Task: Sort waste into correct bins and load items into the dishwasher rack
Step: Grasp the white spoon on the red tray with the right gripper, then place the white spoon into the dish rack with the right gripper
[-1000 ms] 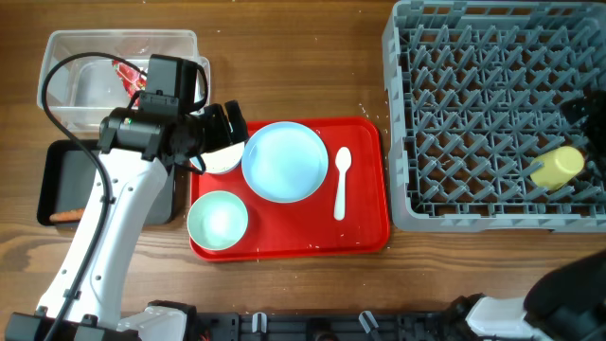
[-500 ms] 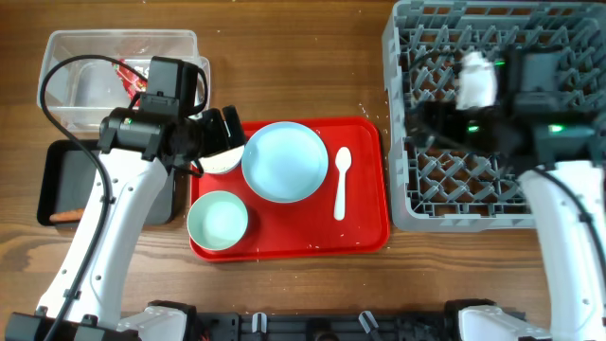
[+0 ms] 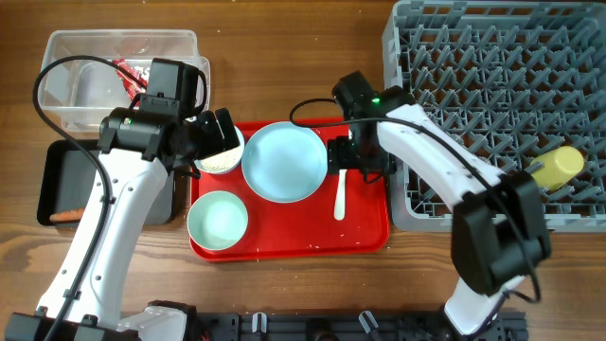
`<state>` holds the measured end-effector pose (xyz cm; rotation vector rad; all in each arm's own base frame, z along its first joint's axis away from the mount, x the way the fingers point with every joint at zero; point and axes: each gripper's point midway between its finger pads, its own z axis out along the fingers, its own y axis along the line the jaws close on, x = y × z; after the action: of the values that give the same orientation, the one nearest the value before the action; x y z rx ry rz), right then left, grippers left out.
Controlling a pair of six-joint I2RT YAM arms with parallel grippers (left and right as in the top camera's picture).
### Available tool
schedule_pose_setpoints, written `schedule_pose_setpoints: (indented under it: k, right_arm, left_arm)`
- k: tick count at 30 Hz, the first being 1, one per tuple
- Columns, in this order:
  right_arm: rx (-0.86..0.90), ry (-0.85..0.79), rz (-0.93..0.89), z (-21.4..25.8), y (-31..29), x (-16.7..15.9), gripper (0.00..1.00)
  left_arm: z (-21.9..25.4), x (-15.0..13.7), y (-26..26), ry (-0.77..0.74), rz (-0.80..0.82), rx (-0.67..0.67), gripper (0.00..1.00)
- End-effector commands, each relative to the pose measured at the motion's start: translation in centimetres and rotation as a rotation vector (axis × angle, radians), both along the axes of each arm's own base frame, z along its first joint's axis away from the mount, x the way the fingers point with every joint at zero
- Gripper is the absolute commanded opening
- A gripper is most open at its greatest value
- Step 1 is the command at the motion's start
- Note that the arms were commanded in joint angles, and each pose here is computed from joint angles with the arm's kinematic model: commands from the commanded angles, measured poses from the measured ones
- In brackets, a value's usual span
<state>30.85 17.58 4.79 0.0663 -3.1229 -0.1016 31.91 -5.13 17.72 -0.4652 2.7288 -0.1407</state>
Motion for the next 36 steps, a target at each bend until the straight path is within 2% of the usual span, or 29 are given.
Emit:
schedule_pose_setpoints:
  k: [1,7,10,14,27,31,34,36]
  right_arm:
    - [-0.053,0.022,-0.043,-2.4,-0.1,0.3,0.86]
    - [-0.127,0.025,-0.087,-4.3,-0.7,0.4,0.85]
    - [-0.129,0.023,-0.089,-4.3,-0.7,0.4,0.73]
    - [-0.132,0.028,-0.088,-4.3,-0.7,0.3,0.68]
    - [-0.132,0.057,-0.085,-6.1,-1.2,-1.2,0.67]
    - [-0.13,0.054,-0.086,-6.1,-1.2,-1.1,0.54]
    - [-0.123,0.055,-0.085,-6.2,-1.0,-1.1,0.39]
    - [-0.11,0.059,-0.085,-6.2,-0.8,-1.1,0.33]
  left_arm:
    - [0.7,0.1,0.5,-0.024,0.024,0.006,1.0]
    - [0.7,0.1,0.5,-0.024,0.024,0.006,1.0]
    - [0.7,0.1,0.5,-0.024,0.024,0.006,1.0]
    - [0.7,0.1,0.5,-0.024,0.024,0.006,1.0]
    - [0.7,0.1,0.5,-0.024,0.024,0.006,1.0]
    - [0.7,0.1,0.5,-0.024,0.024,0.006,1.0]
    - [0.7,0.1,0.5,-0.024,0.024,0.006,1.0]
    - [0.7,0.1,0.5,-0.024,0.024,0.006,1.0]
